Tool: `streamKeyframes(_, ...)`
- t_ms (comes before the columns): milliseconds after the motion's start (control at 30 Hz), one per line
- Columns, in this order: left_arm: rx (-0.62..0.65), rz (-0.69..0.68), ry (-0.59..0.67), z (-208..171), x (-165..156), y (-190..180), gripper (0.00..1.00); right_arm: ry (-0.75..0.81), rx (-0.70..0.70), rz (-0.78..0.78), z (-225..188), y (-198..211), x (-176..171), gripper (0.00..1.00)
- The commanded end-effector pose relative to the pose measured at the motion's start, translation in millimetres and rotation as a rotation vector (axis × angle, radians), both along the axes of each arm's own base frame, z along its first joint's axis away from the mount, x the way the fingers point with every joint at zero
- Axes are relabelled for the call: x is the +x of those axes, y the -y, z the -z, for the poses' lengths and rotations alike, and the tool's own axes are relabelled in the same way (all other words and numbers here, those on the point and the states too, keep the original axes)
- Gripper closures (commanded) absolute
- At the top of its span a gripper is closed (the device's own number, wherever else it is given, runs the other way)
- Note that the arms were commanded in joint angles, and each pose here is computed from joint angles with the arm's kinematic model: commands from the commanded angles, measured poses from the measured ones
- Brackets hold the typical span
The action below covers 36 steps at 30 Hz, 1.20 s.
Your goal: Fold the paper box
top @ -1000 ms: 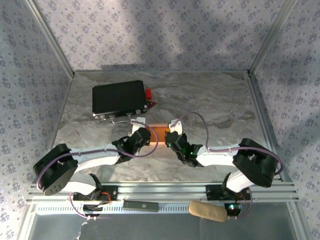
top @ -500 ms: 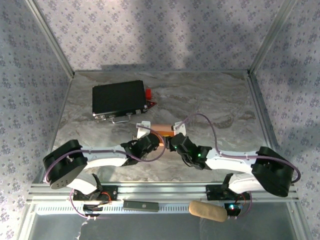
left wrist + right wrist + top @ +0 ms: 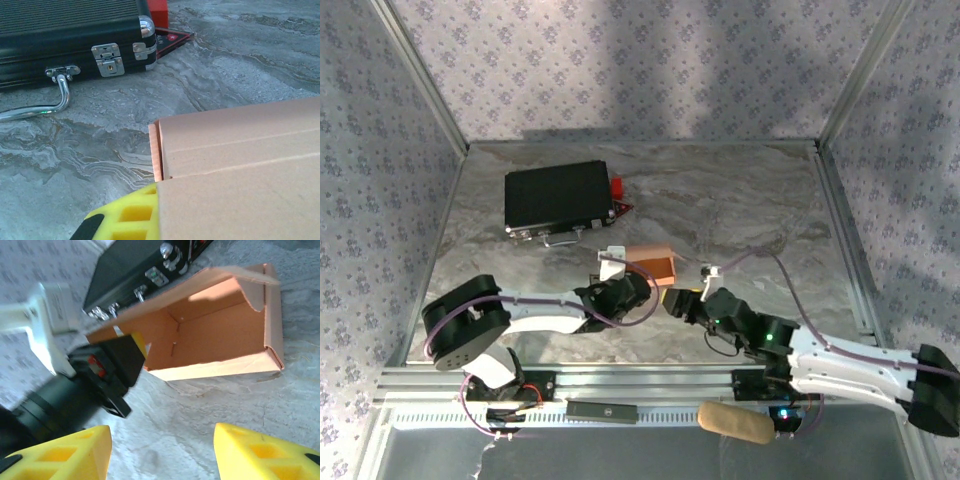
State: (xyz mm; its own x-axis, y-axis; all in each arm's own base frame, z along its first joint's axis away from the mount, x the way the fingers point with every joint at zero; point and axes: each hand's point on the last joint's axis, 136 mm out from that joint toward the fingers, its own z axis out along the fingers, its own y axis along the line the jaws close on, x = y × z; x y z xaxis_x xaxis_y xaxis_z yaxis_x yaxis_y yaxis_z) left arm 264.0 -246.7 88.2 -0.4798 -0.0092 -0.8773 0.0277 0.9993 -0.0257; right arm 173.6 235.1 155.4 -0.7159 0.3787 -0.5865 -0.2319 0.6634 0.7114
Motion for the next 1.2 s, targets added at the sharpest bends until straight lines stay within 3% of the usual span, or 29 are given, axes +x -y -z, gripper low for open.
streamKeyframes(0,0.066,0.003,-0.059,19,-11,-6,1.00,-0.113,0.167,0.152,-11,18,3,0.42)
streamKeyframes(167,0.064,0.004,-0.045,13,-15,-4,1.00,-0.212,0.270,0.269,-36,21,15,0.38)
streamKeyframes(367,0.067,0.013,-0.046,15,-17,4,1.00,-0.353,0.381,0.280,-33,-16,32,0.39)
streamKeyframes(833,0.082,0.016,-0.038,14,-20,7,1.00,-0.451,0.427,0.345,-12,-30,84,0.54)
streamKeyframes(1000,0.091,0.023,-0.044,14,-21,10,1.00,-0.498,0.413,0.338,3,-36,87,0.68)
streamKeyframes(1033,0.091,0.027,-0.046,13,-21,10,0.96,-0.510,0.403,0.343,7,-35,86,0.71)
streamKeyframes(1133,0.094,0.030,-0.056,7,-26,9,0.59,-0.523,0.380,0.370,16,-30,84,0.77)
streamKeyframes(1167,0.095,0.023,-0.060,4,-29,7,0.53,-0.523,0.372,0.376,18,-28,84,0.78)
